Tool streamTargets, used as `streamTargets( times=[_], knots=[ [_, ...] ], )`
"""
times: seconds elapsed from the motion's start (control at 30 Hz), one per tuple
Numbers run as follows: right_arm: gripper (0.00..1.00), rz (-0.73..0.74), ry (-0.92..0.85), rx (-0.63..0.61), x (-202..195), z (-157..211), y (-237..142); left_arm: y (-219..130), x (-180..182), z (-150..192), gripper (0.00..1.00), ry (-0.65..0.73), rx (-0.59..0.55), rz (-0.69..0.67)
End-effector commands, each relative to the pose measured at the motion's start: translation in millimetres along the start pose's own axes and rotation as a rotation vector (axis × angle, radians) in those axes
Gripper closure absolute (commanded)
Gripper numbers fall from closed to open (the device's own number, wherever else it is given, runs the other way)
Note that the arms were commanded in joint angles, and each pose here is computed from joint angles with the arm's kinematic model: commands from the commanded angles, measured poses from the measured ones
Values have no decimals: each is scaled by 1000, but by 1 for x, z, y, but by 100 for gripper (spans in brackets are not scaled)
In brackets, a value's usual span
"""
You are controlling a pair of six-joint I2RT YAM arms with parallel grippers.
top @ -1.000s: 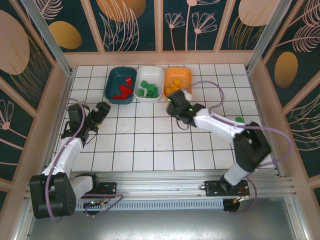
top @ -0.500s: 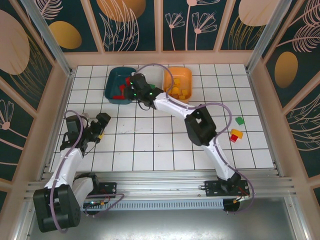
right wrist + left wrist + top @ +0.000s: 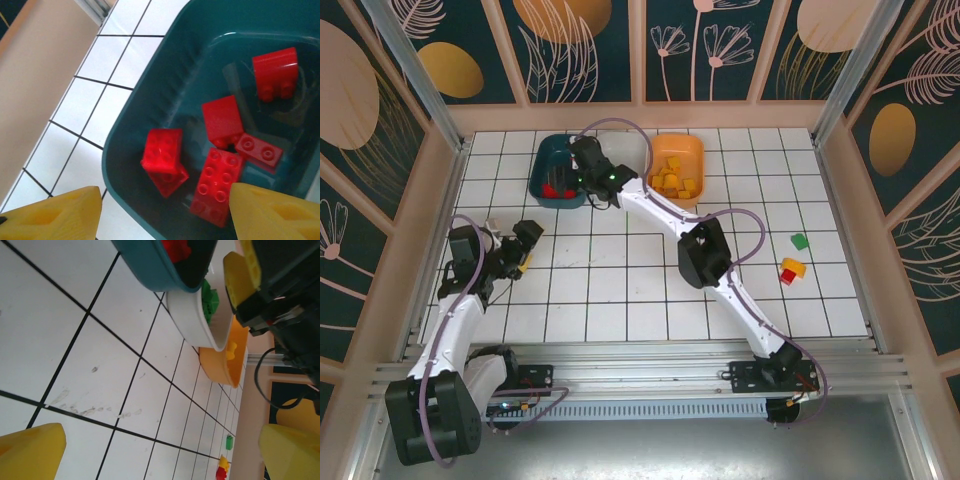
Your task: Sort the legos into containers by color
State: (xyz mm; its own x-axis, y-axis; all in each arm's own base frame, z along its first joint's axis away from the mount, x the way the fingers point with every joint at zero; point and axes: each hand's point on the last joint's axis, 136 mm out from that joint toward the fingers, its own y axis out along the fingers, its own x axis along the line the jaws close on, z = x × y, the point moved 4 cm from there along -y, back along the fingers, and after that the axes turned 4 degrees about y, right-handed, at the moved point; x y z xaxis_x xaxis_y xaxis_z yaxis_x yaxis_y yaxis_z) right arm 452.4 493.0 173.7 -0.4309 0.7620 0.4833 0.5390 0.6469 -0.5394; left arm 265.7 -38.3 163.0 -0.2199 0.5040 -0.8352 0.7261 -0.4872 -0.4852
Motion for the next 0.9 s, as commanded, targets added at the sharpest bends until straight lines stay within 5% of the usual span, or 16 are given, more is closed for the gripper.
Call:
streamTargets(
  times=[0.0,0.23,0.47,0.6,0.87],
  knots=[
    [33,13,-48,-105,27,-49,-65,-6,-23,-10,2,65,-28,80],
    [32,302,14,-195,-32,-40,-175,-7,-40,-4,2,93,-62,176],
    [21,769,495,-188,-227,70,-321,29,-62,45,2,182,77,226],
    [10,904,726,-247,-298,124,-398,48,-81,76,2,261,162,264],
    [8,953,1013,-287,-367,174,-444,81,-101,127,1,339,334,313]
  ],
)
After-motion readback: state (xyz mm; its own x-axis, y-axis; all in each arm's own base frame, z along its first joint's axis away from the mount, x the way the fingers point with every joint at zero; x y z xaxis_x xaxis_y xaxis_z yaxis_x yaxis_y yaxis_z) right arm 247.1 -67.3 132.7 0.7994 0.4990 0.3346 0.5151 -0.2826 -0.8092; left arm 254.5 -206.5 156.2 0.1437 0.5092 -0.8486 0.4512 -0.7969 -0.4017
